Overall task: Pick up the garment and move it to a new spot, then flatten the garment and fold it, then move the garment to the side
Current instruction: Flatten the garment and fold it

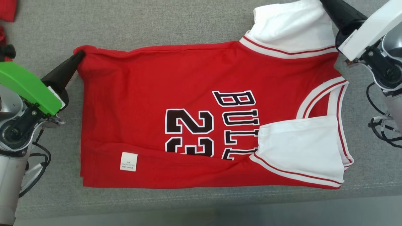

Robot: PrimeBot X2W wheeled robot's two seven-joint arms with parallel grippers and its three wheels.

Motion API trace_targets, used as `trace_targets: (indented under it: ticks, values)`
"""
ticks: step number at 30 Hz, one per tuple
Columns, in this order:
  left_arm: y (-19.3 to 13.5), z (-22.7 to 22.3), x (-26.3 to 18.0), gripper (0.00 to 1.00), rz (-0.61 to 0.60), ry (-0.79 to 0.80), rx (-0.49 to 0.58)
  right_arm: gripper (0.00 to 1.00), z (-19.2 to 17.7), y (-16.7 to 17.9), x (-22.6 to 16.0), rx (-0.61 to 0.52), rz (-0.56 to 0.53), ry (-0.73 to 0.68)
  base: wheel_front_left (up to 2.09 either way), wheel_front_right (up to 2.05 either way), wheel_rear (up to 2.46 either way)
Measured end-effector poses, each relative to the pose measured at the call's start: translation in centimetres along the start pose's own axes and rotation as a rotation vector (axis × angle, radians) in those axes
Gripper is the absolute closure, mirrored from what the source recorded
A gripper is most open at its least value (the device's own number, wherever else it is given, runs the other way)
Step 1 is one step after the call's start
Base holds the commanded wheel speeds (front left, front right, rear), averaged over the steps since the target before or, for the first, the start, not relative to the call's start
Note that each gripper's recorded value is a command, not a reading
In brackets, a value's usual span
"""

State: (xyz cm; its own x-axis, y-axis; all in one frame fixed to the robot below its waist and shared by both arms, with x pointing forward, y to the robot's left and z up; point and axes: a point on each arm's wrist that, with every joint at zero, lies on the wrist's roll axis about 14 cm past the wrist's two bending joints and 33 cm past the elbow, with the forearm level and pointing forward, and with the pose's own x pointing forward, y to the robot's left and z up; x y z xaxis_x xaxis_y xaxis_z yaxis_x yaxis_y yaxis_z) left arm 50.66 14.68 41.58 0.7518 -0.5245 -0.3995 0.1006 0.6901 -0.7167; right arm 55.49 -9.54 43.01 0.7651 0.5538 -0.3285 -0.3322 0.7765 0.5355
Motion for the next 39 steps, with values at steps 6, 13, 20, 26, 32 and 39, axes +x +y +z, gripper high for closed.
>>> trace_targets:
  ticks: [6,13,20,26,32,39]
  values:
    - [-0.4,-0.1,-1.1,1.0,-0.001,-0.04,-0.014,1.0,-0.4,1.1,-2.0,0.014,0.015,-0.023,0.0,0.0,0.0]
    - [-0.9,-0.6,-2.3,1.0,-0.006,-0.063,-0.029,1.0,0.3,2.2,-4.0,0.003,0.03,-0.062,0.0,0.0,0.0]
    - [-1.4,-1.3,-3.7,1.0,-0.008,-0.082,-0.033,1.0,-0.4,3.6,-6.2,0.035,0.052,-0.077,0.0,0.0,0.0]
    - [-1.2,-2.0,-4.8,1.0,-0.005,-0.083,-0.062,1.0,-1.7,3.5,-8.1,0.065,0.039,-0.073,0.0,0.0,0.0]
    - [-1.1,-2.8,-5.2,1.0,-0.001,-0.089,-0.082,1.0,-3.2,3.3,-9.4,0.11,0.024,-0.07,0.0,0.0,0.0]
    - [-0.8,-3.3,-5.8,1.0,0.009,-0.093,-0.092,1.0,-4.4,3.4,-10.7,0.151,0.008,-0.079,0.0,0.0,0.0]
